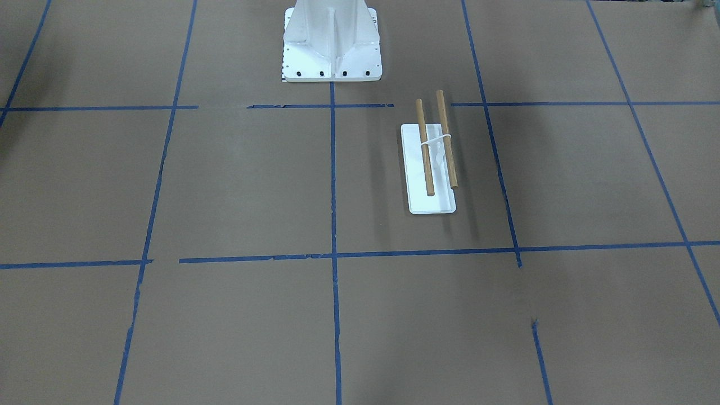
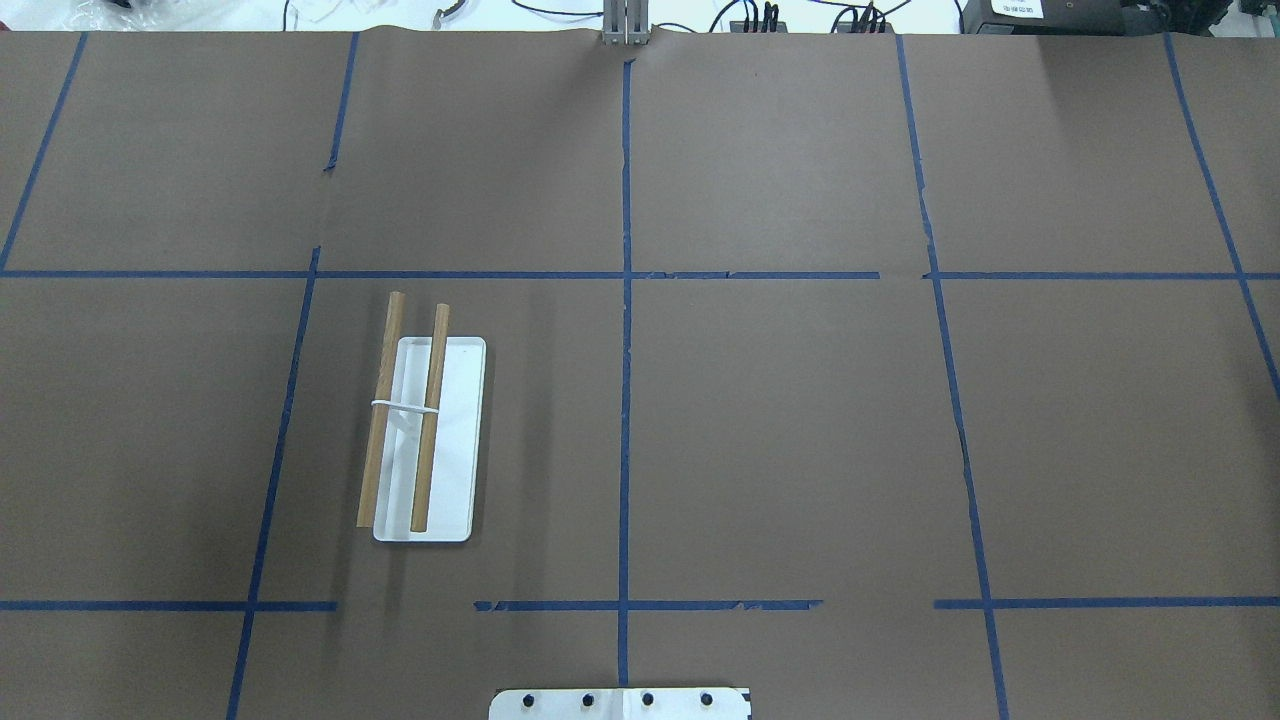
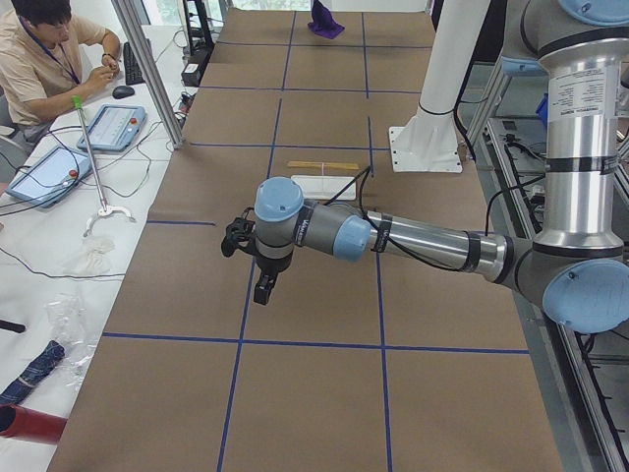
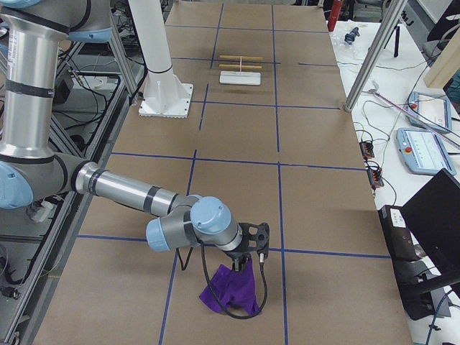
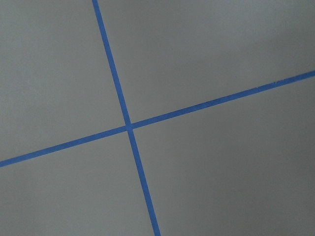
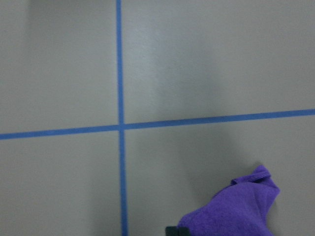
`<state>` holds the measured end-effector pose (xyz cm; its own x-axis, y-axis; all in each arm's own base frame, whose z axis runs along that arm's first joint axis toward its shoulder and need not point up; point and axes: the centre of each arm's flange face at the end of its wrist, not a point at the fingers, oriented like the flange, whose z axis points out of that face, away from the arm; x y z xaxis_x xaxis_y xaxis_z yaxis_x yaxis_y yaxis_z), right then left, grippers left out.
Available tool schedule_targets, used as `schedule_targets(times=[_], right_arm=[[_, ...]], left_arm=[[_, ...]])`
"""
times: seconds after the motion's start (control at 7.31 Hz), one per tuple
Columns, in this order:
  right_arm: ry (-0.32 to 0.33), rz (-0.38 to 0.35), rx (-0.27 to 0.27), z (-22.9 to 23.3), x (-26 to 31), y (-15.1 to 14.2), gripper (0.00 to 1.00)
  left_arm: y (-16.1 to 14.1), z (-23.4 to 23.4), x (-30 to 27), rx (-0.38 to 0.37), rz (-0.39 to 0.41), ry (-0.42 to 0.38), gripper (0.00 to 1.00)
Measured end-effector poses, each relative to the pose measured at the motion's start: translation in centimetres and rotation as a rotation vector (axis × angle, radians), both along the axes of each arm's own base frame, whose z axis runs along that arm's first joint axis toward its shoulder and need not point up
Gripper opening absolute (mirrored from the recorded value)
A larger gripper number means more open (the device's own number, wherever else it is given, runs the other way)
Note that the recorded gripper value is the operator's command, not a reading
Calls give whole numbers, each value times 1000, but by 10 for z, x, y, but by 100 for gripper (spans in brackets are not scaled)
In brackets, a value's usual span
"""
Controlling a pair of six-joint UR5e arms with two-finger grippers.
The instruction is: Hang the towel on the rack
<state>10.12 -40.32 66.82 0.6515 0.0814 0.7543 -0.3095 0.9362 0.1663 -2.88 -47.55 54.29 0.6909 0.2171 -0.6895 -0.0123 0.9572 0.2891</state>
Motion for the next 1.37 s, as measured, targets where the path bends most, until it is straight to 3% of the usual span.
schedule_targets(times=[0.14,0.55,0.82,1.09,1.37], right_arm=[[-67,12,-3,-49,-25,-10,0],[-312,-4,-102,-231,-163,-45,0],[-450,-79,-199,-362,-272,-69,0],[-438,-126,-262,-498,-362,-79,0],[-387,-141,-197,-563,-440,-48,0]], left_arm=[[-2,-13,5,-11,-48,63,100],[-18,-69,57,-75,-160,249,94],[-51,-155,139,-198,-194,392,95],[-67,-250,236,-409,-202,511,95],[-60,-318,314,-643,-216,571,95]])
